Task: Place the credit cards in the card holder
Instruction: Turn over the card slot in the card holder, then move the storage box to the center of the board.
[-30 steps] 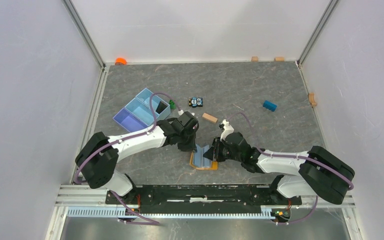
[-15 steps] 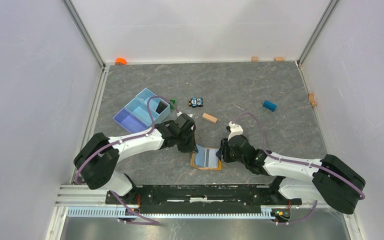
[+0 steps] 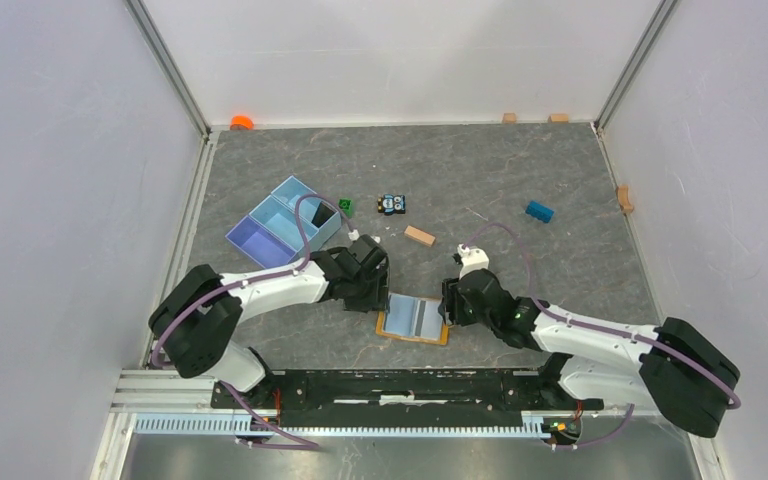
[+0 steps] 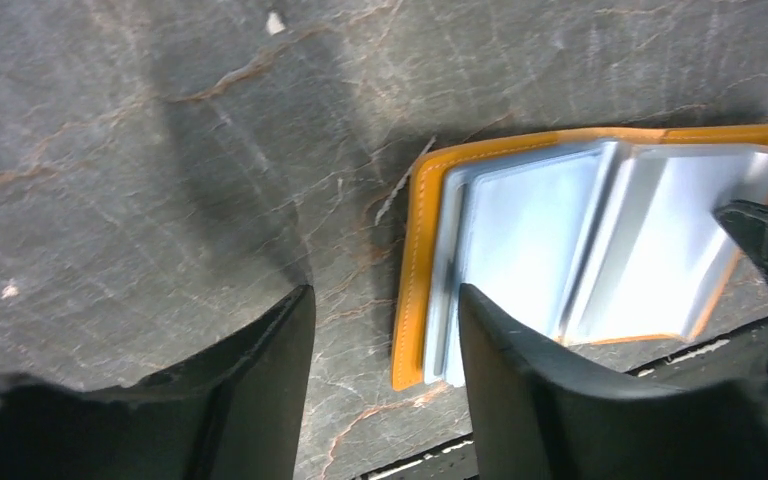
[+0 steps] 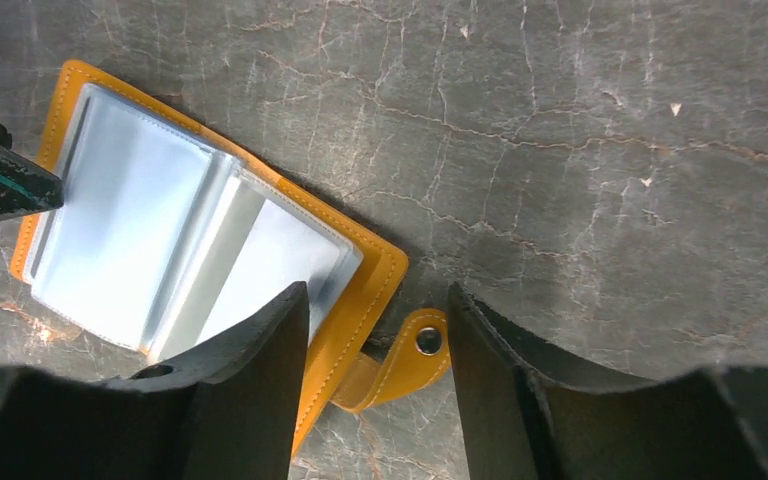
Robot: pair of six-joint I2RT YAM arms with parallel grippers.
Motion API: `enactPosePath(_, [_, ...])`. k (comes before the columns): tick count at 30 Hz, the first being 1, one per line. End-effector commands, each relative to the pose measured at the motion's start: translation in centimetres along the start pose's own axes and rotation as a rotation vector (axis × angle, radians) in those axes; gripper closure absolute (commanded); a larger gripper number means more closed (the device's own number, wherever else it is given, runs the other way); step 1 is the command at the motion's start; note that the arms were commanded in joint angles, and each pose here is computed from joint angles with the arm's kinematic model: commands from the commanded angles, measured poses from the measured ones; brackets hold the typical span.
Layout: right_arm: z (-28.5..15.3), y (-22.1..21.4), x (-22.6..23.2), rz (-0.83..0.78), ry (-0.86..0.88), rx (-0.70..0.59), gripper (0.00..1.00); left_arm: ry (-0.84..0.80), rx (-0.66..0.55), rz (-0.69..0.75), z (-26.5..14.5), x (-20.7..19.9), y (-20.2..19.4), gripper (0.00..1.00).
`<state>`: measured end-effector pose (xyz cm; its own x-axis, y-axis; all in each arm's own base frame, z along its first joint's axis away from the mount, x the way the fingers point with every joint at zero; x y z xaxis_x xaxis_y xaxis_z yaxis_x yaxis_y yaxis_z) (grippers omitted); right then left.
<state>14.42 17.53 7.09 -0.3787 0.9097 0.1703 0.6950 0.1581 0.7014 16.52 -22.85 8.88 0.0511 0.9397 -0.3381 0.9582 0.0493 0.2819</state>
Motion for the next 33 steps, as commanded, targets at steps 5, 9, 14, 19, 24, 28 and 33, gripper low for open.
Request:
enactPosePath(5, [-1.6, 3.5, 1.3, -0.07, 0.062, -0.079, 0.33, -0.031, -0.133, 0.117, -4.2, -0.9, 2.3, 0.21])
enactPosePath(9, [-2.1, 4.2, 1.9, -0.067, 0.106, -0.103, 0.3, -0.042, -0.177, 0.142, -6.4, -1.1, 3.5, 0.14])
enactPosePath(14, [-2.6, 4.9, 2.3, -0.066, 0.14, -0.141, 0.25, 0.059, -0.24, 0.18, -8.7, 0.8, 5.8, 0.08])
enactPosePath(19, [-3.3, 5.7, 2.3, -0.086, 0.148, -0.186, 0.19, 0.189, -0.311, 0.092, -10.7, 4.5, 10.1, 0.06])
enactPosePath(24, [-3.6, 6.1, 2.0, -0.116, 0.139, -0.215, 0.16, 0.264, -0.403, -0.068, -11.6, 6.1, 14.8, 0.07])
enactPosePath(28, [-3.5, 6.4, 1.8, -0.144, 0.135, -0.217, 0.13, 0.244, -0.462, -0.112, -10.6, 5.0, 18.3, 0.07])
enactPosePath(33, [-3.8, 7.0, 1.5, -0.162, 0.134, -0.238, 0.09, 0.282, -0.432, -0.185, -7.2, 4.8, 21.6, 0.07])
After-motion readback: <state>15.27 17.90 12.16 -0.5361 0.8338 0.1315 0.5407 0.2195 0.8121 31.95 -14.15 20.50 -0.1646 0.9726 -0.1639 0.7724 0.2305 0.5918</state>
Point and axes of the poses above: each gripper's point midway between its finger pads, its own z axis out along the fingers, its own x axis along the line the jaws close on, y = z × x, the point moved 7 cm from there along -z, back along the fingers, and after that the axes turned 6 degrees about -z, right-handed, at the moved point
